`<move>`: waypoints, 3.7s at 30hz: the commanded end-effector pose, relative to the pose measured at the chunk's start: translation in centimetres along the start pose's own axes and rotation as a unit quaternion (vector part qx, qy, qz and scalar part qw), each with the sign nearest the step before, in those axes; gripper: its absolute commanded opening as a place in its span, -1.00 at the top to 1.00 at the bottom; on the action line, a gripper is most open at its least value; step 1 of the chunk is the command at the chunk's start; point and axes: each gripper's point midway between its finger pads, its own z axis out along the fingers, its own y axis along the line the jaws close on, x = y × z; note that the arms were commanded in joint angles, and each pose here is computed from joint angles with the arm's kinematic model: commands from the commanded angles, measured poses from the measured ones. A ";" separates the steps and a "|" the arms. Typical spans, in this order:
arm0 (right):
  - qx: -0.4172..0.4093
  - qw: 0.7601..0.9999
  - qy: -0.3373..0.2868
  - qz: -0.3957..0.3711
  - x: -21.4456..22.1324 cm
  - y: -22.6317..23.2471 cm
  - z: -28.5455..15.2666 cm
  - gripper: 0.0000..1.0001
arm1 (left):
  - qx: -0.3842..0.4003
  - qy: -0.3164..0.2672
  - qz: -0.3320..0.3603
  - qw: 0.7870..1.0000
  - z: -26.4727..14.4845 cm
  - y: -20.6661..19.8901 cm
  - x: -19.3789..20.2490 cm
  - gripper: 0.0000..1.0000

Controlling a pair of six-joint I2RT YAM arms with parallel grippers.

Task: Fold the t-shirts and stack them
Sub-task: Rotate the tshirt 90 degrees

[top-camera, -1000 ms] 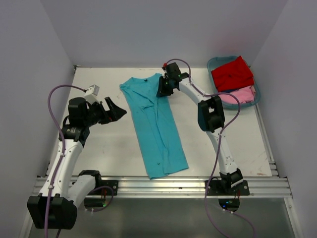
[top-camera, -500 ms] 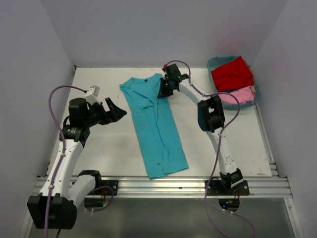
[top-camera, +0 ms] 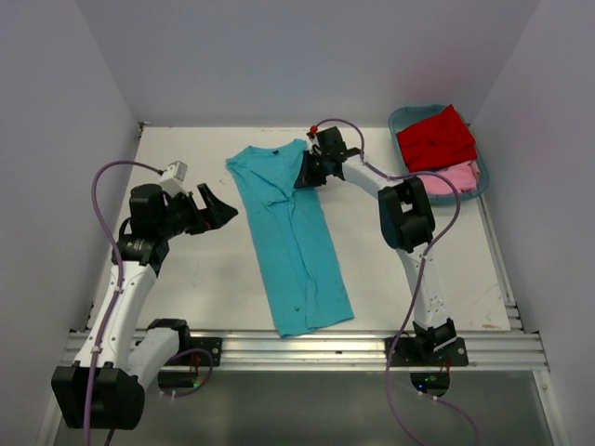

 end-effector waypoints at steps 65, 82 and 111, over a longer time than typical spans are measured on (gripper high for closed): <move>-0.056 0.981 -0.067 -0.171 8.9 10.5 -24.9 0.03 | -0.177 0.129 0.069 0.973 28.3 5.3 -10.2 -0.18; -0.035 0.984 -0.056 -0.164 12.0 7.7 -24.6 0.03 | -0.324 0.159 0.106 0.927 27.2 6.5 -2.6 0.33; -0.020 0.985 -0.038 -0.166 12.7 6.5 -23.4 0.27 | -0.363 0.146 0.117 0.913 24.8 8.1 -1.2 1.00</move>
